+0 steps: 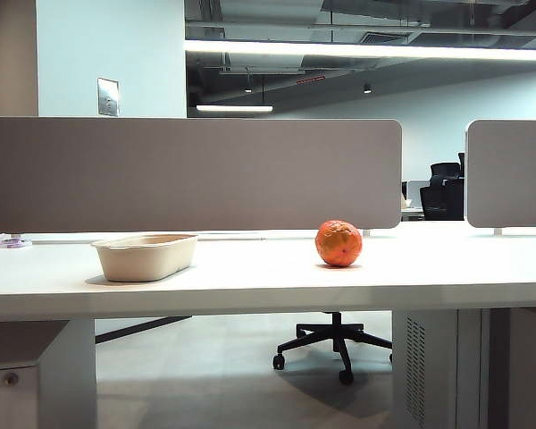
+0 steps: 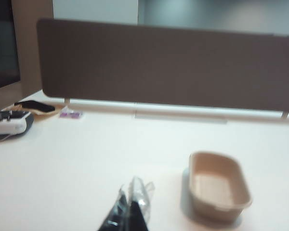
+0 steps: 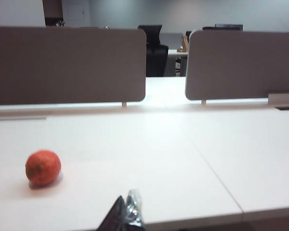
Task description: Pick up the orange and place it into the paper lunchbox.
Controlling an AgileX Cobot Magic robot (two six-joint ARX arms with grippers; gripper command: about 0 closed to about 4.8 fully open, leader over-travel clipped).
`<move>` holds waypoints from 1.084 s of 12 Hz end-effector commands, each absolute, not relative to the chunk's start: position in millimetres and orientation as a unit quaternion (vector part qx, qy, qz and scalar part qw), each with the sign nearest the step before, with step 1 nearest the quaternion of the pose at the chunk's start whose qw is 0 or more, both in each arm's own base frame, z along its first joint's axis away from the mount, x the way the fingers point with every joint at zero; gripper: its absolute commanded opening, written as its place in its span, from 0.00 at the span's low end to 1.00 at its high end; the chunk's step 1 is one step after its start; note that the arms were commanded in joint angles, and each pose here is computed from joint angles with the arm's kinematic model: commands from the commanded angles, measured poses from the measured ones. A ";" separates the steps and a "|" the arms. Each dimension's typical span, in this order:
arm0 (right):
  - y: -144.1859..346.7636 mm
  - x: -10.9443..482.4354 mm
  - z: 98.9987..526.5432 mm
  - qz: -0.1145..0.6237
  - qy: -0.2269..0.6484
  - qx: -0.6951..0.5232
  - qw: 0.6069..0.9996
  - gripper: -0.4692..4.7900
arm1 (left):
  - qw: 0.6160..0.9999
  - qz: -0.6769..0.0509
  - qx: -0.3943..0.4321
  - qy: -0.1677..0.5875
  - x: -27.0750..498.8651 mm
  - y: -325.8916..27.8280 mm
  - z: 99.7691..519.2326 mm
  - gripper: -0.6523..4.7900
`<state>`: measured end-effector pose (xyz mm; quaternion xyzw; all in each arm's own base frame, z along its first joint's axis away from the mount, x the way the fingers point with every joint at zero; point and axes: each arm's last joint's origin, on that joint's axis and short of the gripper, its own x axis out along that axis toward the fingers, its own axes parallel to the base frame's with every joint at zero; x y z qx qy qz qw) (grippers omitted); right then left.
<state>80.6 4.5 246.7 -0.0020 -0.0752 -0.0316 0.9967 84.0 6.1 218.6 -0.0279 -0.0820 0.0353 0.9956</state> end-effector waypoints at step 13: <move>85.9 299.7 304.3 0.230 0.007 -0.012 0.973 0.83 | 0.964 -0.233 0.004 0.131 168.9 -75.8 363.2 0.11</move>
